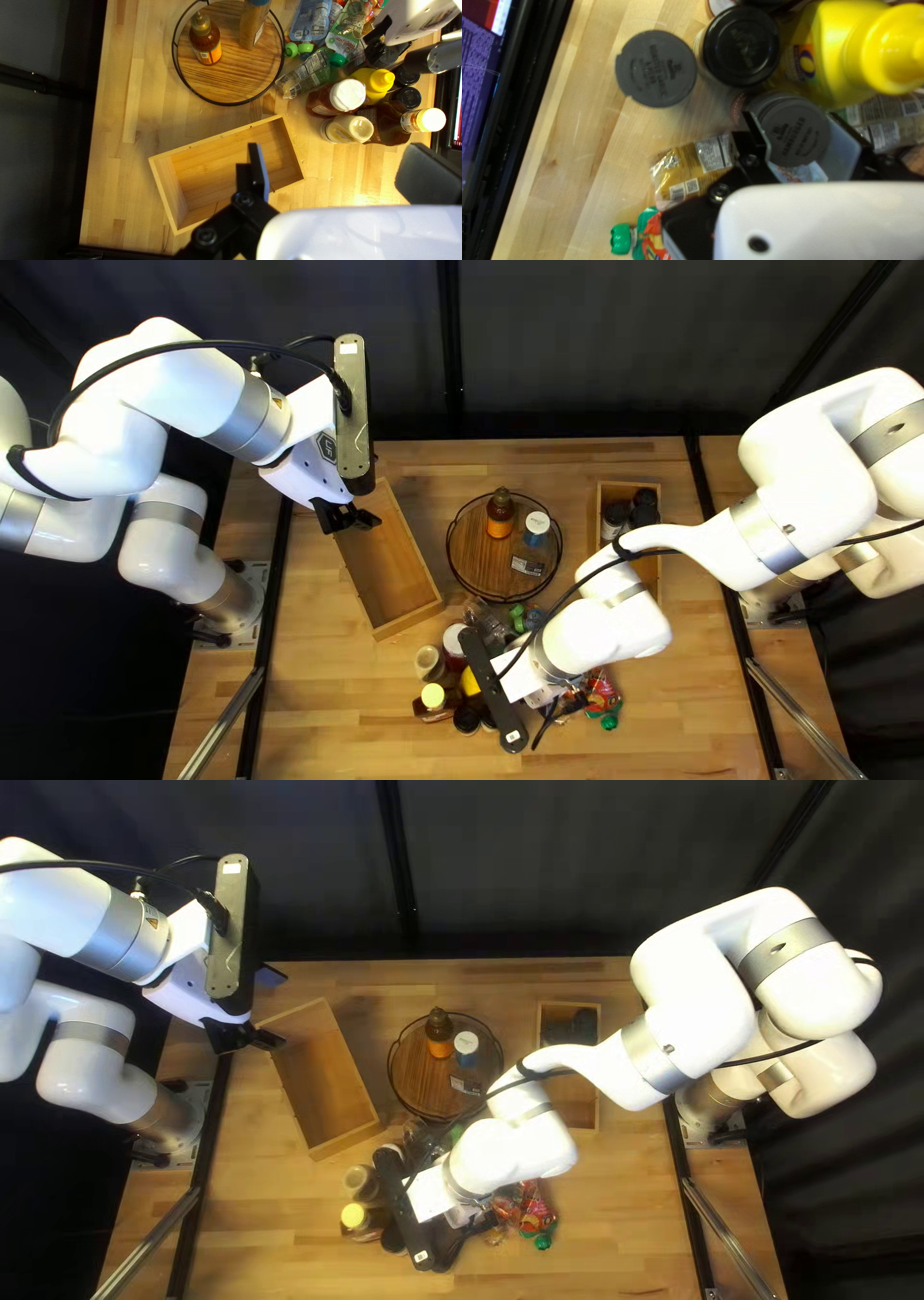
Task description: Separate condiments, baby food and spices and place it in 3 different racks/containers
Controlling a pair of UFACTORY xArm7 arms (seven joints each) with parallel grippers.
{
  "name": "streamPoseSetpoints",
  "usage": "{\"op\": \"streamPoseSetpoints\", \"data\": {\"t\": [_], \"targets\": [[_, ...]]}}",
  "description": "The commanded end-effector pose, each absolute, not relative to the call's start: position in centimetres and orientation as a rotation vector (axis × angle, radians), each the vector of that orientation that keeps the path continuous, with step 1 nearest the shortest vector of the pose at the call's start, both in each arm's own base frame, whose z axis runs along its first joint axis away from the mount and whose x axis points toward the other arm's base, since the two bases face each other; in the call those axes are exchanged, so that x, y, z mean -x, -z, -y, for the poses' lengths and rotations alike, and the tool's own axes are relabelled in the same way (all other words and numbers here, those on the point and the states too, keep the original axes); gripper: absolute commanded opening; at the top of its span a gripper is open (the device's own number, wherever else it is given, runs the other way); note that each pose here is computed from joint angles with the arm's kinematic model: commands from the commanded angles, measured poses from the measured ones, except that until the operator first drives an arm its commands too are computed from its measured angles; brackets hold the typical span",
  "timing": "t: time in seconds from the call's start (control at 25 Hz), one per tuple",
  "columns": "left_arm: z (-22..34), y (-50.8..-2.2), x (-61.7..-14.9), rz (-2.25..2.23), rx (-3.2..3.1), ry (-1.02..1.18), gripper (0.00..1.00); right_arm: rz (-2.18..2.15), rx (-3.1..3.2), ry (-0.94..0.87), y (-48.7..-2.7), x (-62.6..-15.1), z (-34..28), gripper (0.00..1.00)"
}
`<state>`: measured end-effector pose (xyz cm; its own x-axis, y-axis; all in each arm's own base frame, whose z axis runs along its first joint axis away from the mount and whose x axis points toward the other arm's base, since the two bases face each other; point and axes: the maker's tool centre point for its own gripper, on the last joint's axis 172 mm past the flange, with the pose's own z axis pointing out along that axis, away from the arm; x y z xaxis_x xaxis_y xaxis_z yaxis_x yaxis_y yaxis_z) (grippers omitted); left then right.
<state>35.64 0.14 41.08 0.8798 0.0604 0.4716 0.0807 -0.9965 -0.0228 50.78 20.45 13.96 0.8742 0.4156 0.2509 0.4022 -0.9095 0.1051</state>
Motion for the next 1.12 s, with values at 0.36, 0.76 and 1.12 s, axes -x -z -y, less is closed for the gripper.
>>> {"op": "streamPoseSetpoints", "data": {"t": [0.36,0.76,1.12], "targets": [[-0.1,-41.1,-35.6,0.113,3.005,0.752,1.00,-0.500,-2.969,-0.365,-23.4,-44.8,-14.6,0.01],[-0.1,-41.1,-35.6,0.113,3.005,0.752,1.00,-0.268,-2.955,-0.372,-22.2,-37.0,-5.4,0.01],[-0.1,-41.1,-35.6,0.113,3.005,0.752,1.00,-0.056,-2.935,-0.359,-18.9,-32.1,0.0,0.01]]}}
